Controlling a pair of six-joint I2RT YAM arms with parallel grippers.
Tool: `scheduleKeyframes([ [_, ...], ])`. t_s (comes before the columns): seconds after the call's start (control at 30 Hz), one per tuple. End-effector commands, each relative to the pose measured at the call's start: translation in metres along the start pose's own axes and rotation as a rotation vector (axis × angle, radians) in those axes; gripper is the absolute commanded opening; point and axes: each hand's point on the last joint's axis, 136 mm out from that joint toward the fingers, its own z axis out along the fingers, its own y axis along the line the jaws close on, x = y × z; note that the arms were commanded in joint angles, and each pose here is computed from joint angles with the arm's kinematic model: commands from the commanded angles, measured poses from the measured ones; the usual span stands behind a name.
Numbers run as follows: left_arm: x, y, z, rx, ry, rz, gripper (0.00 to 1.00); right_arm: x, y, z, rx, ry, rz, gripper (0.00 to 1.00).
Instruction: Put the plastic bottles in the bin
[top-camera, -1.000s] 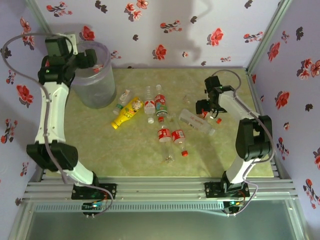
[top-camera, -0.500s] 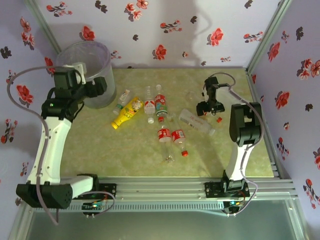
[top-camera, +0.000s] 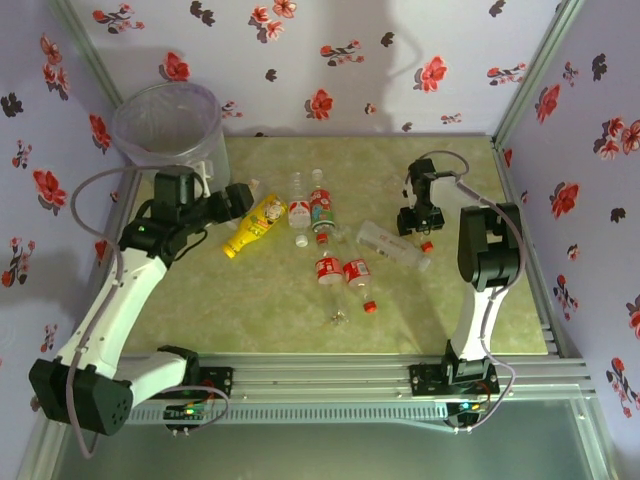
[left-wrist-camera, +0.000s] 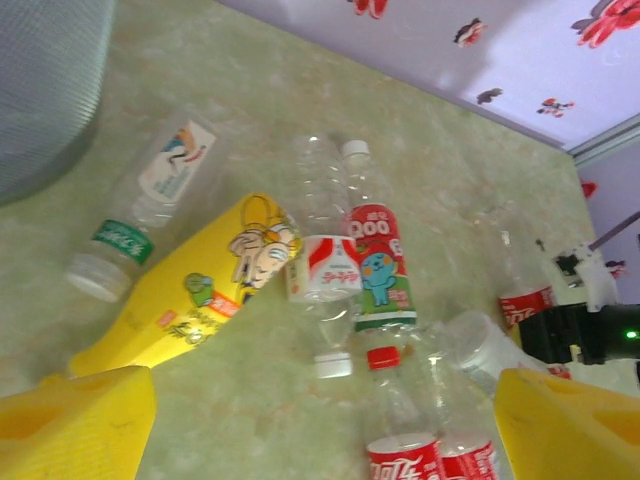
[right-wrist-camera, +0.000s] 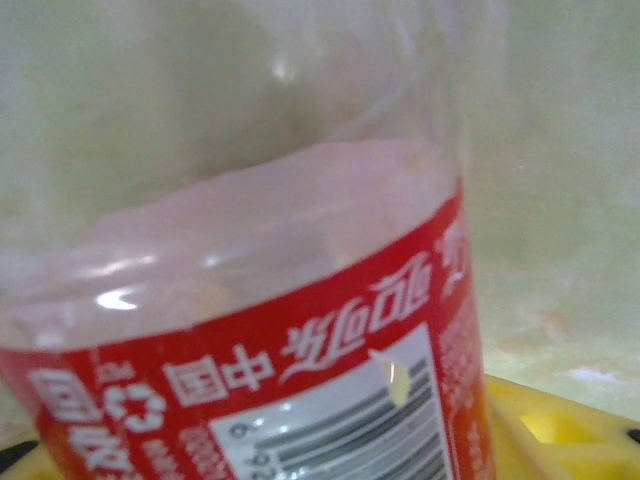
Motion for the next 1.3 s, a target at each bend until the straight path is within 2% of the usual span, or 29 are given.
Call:
scheduleKeyframes([
  [0.0,-0.004,-0.025,0.013,0.115,-0.026,-0.055,0.88,-0.01,-0.005,-0.027,0.015,-0.068,0.009,0.52],
  [0.03,-0.003,-0.031,0.018,0.144,-0.021,-0.069,0.88,-0.013,-0.006,-0.035,0.017,-0.086,0.01,0.49],
  [0.2,0.006,-0.064,0.042,0.266,0.025,-0.085,0.87,-0.025,-0.007,-0.084,0.021,-0.192,0.03,0.48],
  [0.3,0.014,-0.09,0.057,0.346,0.065,-0.063,0.87,-0.026,0.013,-0.116,-0.011,-0.24,0.023,0.48],
  [0.37,0.019,-0.108,0.069,0.397,0.087,-0.058,0.88,-0.025,0.048,-0.133,-0.126,-0.292,-0.002,0.48],
  [0.43,0.025,-0.124,0.08,0.429,0.108,-0.045,0.88,-0.021,0.097,-0.15,-0.317,-0.34,-0.036,0.48],
  [0.53,0.036,-0.142,0.092,0.452,0.144,-0.002,0.88,-0.012,0.144,-0.168,-0.507,-0.362,-0.062,0.48],
  [0.8,0.052,-0.154,0.112,0.485,0.196,0.005,0.87,0.015,0.207,-0.185,-0.746,-0.335,-0.11,0.43],
  [1.0,0.057,-0.156,0.12,0.494,0.203,0.002,0.91,0.026,0.231,-0.186,-0.846,-0.296,-0.132,0.42],
  [1.1,0.058,-0.156,0.125,0.495,0.202,-0.009,0.97,0.029,0.24,-0.184,-0.876,-0.283,-0.138,0.42],
  [1.27,0.058,-0.157,0.129,0.505,0.195,-0.031,0.93,0.033,0.247,-0.179,-0.915,-0.254,-0.129,0.42],
])
